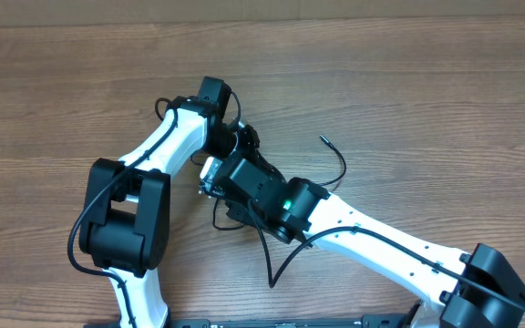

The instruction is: Untangle cables

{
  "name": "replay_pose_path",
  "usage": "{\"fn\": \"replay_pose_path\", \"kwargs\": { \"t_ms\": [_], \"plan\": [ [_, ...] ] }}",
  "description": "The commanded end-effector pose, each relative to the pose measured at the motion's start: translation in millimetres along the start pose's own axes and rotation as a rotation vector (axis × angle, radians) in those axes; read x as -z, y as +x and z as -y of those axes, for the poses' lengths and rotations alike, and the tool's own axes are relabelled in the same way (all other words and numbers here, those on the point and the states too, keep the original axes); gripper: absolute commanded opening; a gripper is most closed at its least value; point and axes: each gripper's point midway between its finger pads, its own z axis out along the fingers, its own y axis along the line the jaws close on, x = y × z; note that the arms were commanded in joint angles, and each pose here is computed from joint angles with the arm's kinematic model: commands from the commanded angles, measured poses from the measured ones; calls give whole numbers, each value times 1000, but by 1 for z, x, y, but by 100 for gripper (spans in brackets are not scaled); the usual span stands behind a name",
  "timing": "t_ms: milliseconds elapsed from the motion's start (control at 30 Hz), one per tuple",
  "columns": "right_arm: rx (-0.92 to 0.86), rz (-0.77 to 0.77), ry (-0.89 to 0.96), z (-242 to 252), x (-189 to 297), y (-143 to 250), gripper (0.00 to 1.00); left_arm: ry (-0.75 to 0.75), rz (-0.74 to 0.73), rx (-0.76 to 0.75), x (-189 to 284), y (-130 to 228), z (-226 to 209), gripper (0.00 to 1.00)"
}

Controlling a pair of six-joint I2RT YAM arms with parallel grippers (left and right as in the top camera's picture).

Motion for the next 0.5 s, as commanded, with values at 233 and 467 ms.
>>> {"fn": "replay_pose_path", "kwargs": {
  "t_ms": [233,467],
  "plan": [
    [65,-87,-16,-12,-29,19,31,41,-32,23,1,2,8,4],
    [71,-137,-31,-15,-28,31,30,42,-32,25,1,2,7,4]
  ]
}}
